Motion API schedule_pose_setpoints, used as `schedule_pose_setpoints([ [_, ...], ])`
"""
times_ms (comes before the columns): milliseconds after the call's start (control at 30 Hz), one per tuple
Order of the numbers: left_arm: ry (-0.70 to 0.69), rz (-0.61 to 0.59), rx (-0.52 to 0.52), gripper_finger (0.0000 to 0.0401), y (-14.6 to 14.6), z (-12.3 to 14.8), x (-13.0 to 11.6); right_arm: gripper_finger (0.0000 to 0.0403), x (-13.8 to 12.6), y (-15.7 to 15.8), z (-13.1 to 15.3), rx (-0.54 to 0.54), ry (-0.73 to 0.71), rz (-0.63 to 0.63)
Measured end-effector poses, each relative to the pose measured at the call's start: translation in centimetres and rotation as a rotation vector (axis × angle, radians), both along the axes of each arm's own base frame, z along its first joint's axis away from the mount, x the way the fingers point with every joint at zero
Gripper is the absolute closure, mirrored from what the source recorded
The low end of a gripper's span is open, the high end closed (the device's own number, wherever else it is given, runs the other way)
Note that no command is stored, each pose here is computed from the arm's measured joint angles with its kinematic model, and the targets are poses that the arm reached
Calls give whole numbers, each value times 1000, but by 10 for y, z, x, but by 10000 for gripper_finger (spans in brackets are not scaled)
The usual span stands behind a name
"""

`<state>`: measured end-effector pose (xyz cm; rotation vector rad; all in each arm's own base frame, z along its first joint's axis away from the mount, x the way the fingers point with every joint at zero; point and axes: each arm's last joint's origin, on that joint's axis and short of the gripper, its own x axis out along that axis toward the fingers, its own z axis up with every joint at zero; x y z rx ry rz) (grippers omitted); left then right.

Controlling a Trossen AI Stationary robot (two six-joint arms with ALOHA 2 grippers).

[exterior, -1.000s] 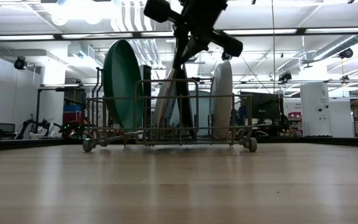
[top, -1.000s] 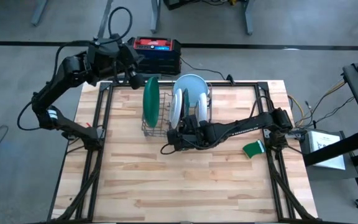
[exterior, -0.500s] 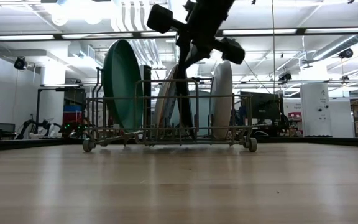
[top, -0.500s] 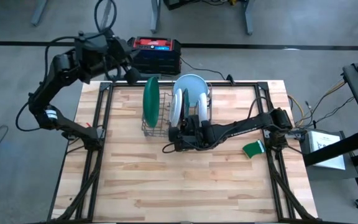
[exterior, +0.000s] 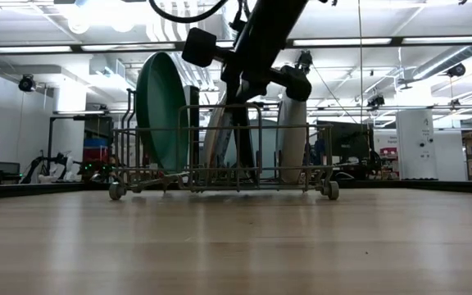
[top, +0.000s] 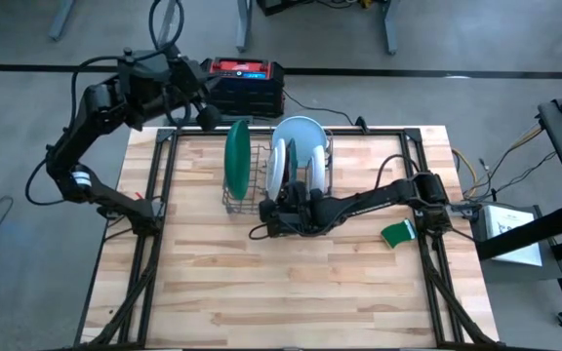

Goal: Sort dishes
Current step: Adjust the white and blue patterned plate in the dishwasher rack, then return to Home Position

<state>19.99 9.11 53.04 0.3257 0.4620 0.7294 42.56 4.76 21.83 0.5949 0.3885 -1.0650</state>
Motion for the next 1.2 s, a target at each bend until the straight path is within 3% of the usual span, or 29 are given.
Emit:
schedule_pose_setpoints([
  [567,38,-7,9,400,5,-6,13,403,5,-5,9,-23,-11,59],
  [767,33,-13,30,400,4,-1,9,403,-11,14,24,51,41,148],
  [933,-5,-33,17,400,1,4,6,403,-35,33,48,-9,151,270],
  [1000,-38,-167,-33,400,-5,5,6,403,-48,41,64,-97,230,369],
  [1033,-61,-298,-81,400,-11,5,6,403,-54,45,72,-156,261,420],
  [1133,-144,-934,-257,400,-36,3,6,403,-68,52,97,-336,300,555],
  [1200,-199,-1304,-286,401,-57,-3,15,403,-68,52,107,-466,279,655],
])
